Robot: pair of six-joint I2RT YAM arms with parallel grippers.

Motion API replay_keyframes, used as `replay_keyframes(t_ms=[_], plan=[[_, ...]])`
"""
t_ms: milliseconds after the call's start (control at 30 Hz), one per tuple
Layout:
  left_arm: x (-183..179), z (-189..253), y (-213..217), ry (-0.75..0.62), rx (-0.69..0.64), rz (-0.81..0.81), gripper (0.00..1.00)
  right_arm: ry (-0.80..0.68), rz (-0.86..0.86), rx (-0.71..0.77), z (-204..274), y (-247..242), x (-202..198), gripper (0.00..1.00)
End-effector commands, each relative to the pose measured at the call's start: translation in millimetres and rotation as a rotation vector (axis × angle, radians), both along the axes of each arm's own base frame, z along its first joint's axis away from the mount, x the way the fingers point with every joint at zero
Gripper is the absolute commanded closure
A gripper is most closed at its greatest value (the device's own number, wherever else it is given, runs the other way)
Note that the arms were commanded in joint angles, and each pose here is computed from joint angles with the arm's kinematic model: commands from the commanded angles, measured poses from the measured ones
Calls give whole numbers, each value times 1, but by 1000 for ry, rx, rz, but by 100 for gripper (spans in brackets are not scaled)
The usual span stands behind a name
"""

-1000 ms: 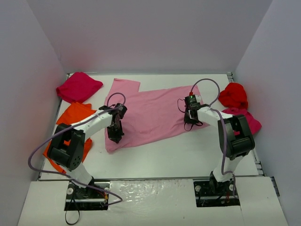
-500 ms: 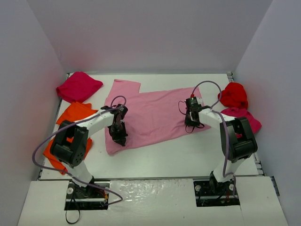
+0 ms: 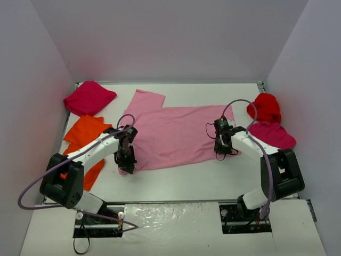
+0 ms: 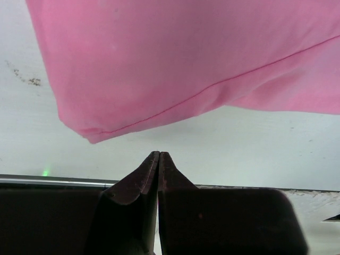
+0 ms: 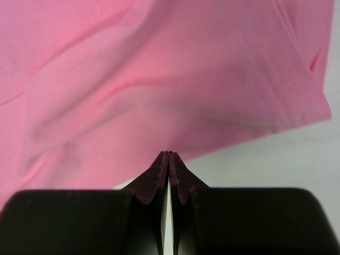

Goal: Fold and stack the t-shirts
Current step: Fold the tshirt

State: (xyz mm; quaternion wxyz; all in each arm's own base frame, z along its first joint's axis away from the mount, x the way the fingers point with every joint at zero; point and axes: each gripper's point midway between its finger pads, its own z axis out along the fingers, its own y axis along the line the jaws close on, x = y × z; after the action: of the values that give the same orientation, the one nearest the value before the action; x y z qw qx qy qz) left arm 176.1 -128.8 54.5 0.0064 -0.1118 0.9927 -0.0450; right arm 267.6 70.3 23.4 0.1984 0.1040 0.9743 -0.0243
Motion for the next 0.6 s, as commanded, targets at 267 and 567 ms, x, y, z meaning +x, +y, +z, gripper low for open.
replay_keyframes(t_ms=[267,567], plan=[[28,58,3,-298,-56,58,100,-237,-62,-17,81,-9,11,100],[100,35,-23,-308,-14,-27,100,-212,61,39,43,34,85,100]])
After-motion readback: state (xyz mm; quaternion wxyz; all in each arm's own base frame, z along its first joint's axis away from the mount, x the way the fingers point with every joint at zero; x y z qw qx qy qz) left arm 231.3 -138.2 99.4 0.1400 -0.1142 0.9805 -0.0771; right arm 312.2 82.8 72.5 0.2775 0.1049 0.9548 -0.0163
